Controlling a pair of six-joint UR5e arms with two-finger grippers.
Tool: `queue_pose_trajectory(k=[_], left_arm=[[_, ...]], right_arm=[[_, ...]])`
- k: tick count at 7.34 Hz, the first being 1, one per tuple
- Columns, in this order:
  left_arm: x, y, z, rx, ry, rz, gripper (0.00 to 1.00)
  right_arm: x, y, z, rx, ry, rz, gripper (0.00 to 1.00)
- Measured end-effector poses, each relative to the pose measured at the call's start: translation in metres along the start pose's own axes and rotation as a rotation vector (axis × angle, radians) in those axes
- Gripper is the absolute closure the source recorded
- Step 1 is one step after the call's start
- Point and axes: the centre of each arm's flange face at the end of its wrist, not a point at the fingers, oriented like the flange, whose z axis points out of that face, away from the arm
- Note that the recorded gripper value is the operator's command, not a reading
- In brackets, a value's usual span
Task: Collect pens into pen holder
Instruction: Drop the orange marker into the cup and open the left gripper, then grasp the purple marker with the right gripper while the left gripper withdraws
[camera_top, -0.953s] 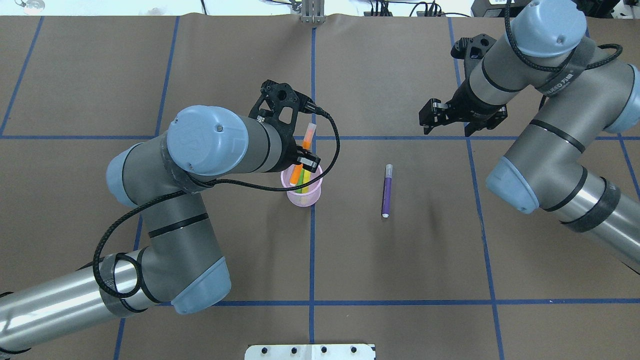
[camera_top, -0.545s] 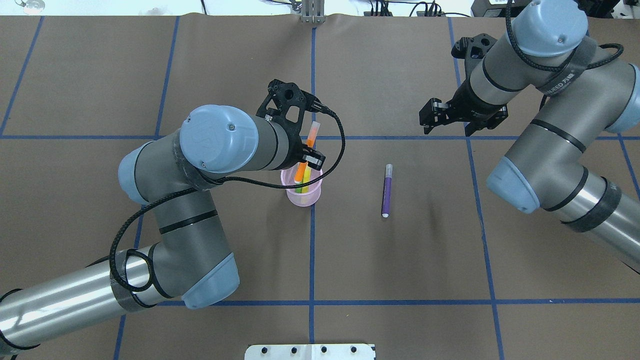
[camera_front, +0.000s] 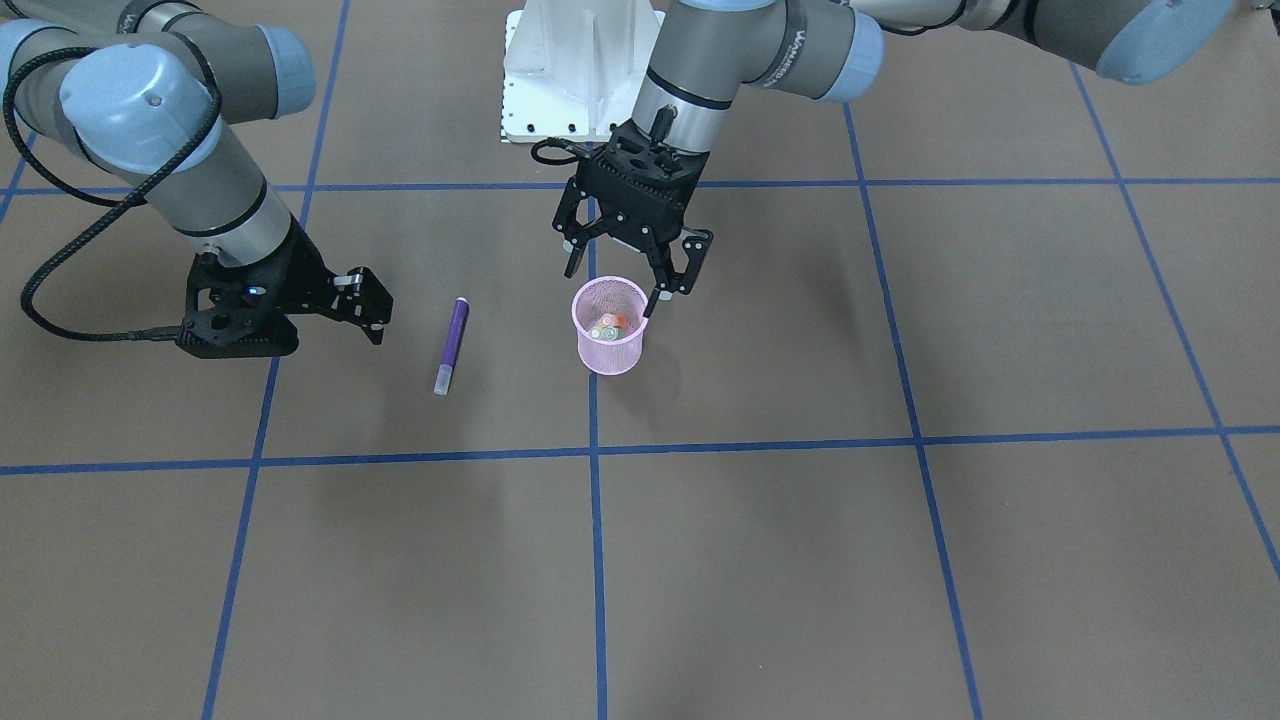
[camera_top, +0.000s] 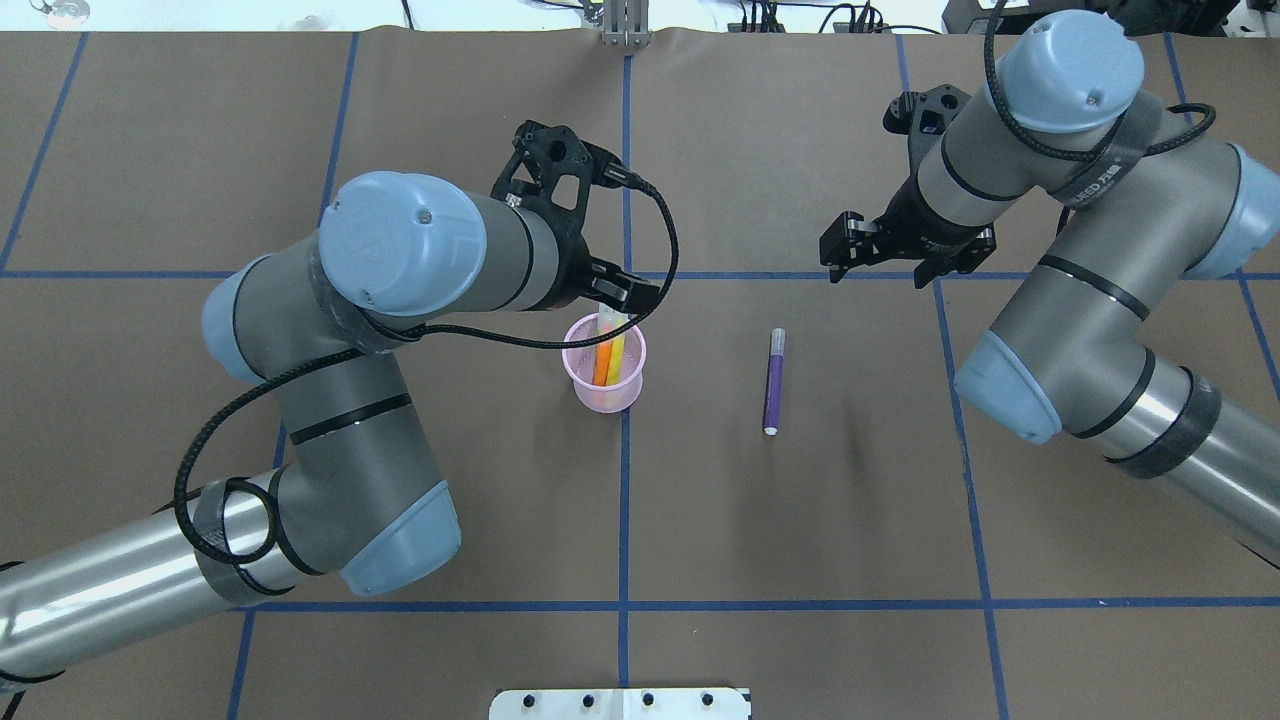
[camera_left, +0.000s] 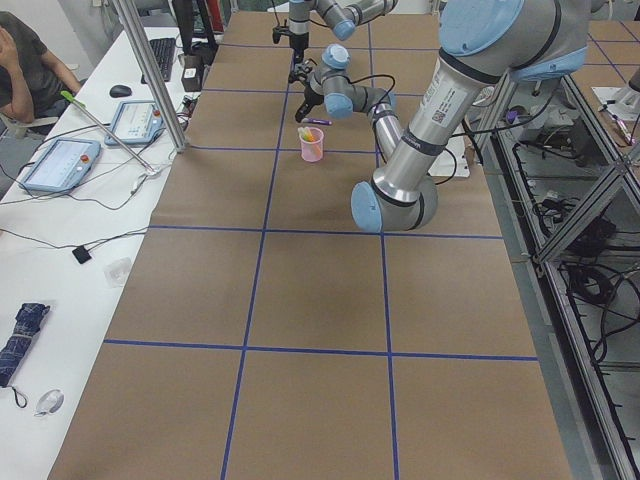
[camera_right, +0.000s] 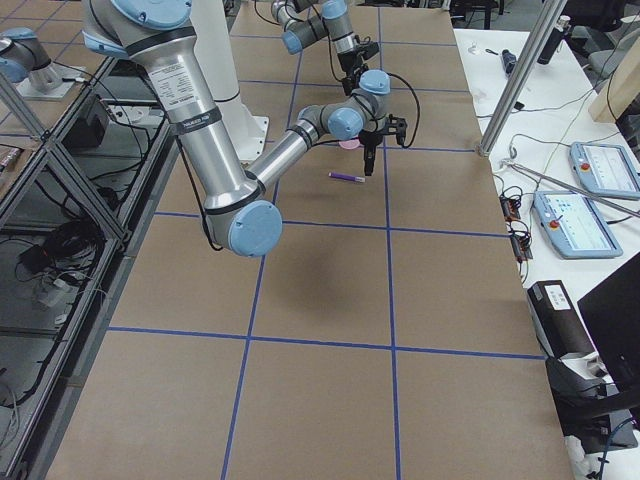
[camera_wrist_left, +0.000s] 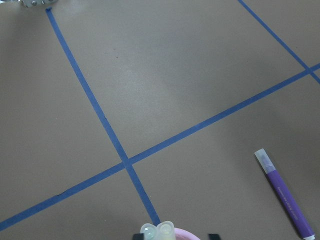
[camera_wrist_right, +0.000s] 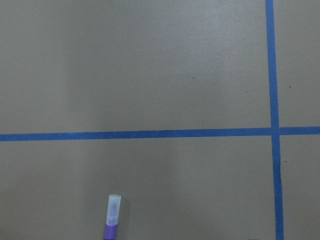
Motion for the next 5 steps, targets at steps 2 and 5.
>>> queue_pose_trajectory(k=[2,5], left_arm=[[-0.074,-0.011,-0.010,-0.077,-0.005,-0.051,0.01],[-0.152,0.002,-0.031,-0.153,-0.001,-0.114,0.01]], right_arm=[[-0.028,0.026,0.023,-0.015,-0.008,0.001,0.04],[-0.055,0.043,0.070,-0.033,0.041,-0.016,0.15]])
